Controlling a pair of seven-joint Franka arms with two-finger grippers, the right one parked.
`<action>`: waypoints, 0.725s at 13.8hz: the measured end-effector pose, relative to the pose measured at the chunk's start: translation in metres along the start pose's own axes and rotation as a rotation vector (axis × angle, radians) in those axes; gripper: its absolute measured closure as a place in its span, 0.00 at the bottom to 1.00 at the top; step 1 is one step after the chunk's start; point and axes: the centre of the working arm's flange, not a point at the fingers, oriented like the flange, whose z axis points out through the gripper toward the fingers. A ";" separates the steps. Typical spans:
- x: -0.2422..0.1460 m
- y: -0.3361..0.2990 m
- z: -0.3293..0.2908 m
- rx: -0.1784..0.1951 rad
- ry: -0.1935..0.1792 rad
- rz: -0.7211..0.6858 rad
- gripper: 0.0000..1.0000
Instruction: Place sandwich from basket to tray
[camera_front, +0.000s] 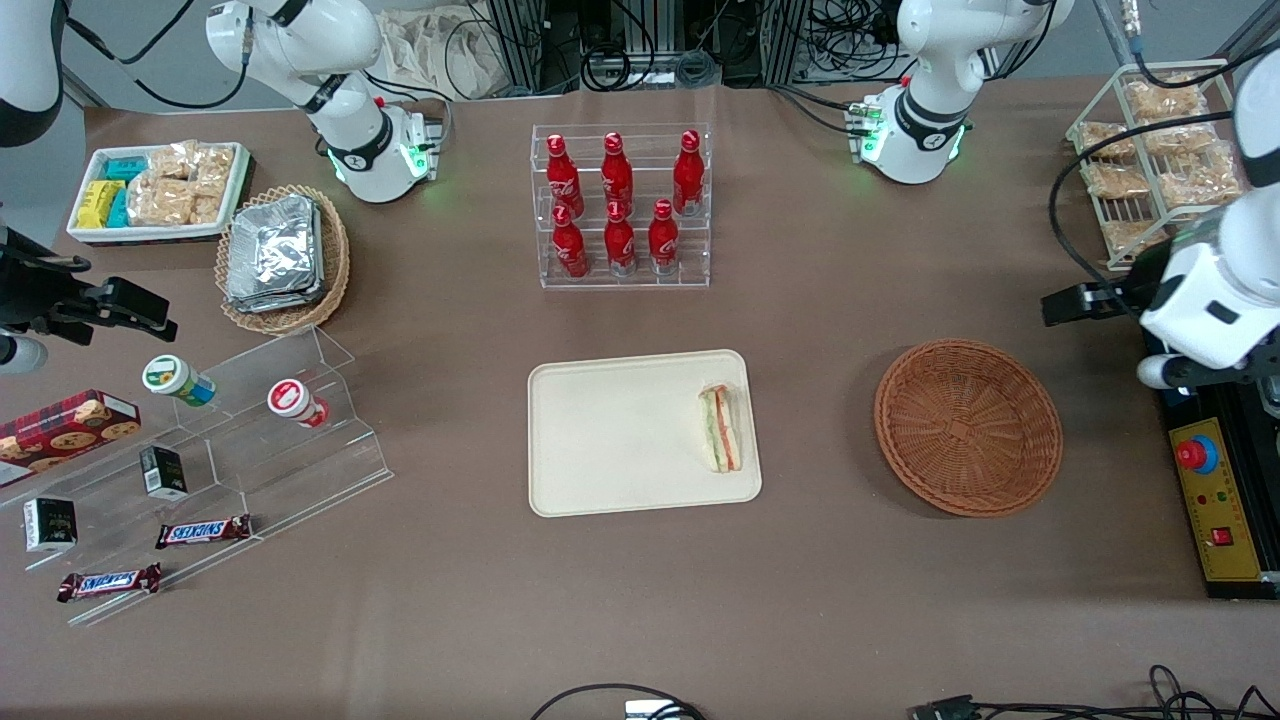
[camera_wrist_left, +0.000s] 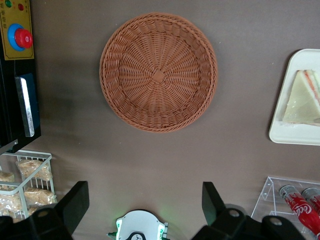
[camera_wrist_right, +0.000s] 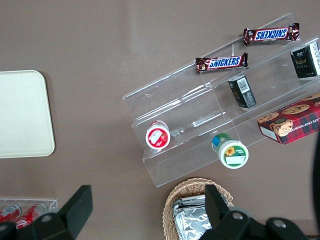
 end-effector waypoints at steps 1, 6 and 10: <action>0.000 0.002 0.003 0.003 -0.009 0.005 0.00; -0.011 0.018 0.015 0.022 -0.035 0.033 0.00; -0.027 0.019 0.024 0.042 -0.028 0.028 0.00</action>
